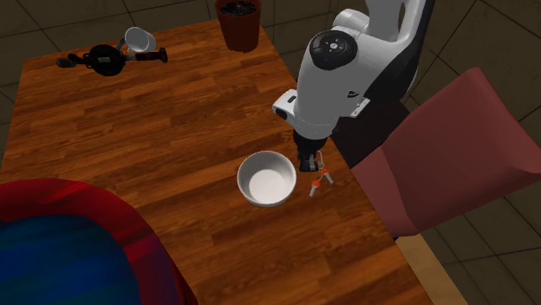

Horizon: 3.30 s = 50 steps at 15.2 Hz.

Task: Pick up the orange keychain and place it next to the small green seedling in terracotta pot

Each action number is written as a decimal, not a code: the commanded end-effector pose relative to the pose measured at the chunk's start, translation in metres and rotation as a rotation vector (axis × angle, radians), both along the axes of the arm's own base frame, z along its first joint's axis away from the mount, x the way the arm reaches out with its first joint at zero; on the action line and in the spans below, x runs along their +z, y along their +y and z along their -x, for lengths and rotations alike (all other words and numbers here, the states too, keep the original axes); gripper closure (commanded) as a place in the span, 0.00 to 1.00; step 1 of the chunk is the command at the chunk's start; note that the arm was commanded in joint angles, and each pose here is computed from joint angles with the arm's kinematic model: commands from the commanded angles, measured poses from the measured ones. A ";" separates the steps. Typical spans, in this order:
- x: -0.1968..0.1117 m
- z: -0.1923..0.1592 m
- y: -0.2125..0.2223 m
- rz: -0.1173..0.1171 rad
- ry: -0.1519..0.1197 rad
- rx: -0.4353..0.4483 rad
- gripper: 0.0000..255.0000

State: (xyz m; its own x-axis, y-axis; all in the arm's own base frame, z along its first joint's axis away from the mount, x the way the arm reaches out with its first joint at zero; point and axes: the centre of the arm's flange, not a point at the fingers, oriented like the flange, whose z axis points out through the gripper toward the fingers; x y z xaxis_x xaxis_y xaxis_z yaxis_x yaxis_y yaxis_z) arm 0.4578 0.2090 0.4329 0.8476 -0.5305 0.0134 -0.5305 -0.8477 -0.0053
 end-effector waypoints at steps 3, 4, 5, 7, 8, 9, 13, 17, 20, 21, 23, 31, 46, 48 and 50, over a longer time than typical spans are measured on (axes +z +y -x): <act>0.021 0.000 0.000 0.000 0.000 0.000 1.00; 0.027 0.000 0.000 0.000 0.000 0.000 1.00; 0.032 0.000 0.000 0.000 0.000 0.000 1.00; 0.042 0.000 0.000 0.000 0.000 0.000 1.00; 0.048 0.000 0.000 0.000 0.000 0.000 1.00; 0.053 0.000 0.000 0.000 0.000 0.000 1.00; 0.074 0.000 0.000 0.000 0.000 0.000 1.00; 0.095 0.000 0.000 0.000 0.000 0.000 1.00; 0.111 0.000 0.000 0.000 0.000 0.000 1.00; 0.116 0.000 0.000 0.000 0.000 0.000 1.00; 0.127 0.000 0.000 0.000 0.000 0.000 1.00; 0.169 0.000 0.000 0.000 0.000 0.000 1.00; 0.224 0.006 -0.053 0.000 0.000 0.000 1.00; 0.224 0.009 -0.079 0.000 0.000 0.000 1.00; 0.224 0.012 -0.105 0.000 0.000 0.000 1.00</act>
State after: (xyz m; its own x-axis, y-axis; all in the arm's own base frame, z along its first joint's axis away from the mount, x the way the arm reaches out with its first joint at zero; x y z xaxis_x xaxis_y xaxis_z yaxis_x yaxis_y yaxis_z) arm 0.4484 0.1153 0.6558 0.8463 -0.5326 0.0137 -0.5326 -0.8464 -0.0044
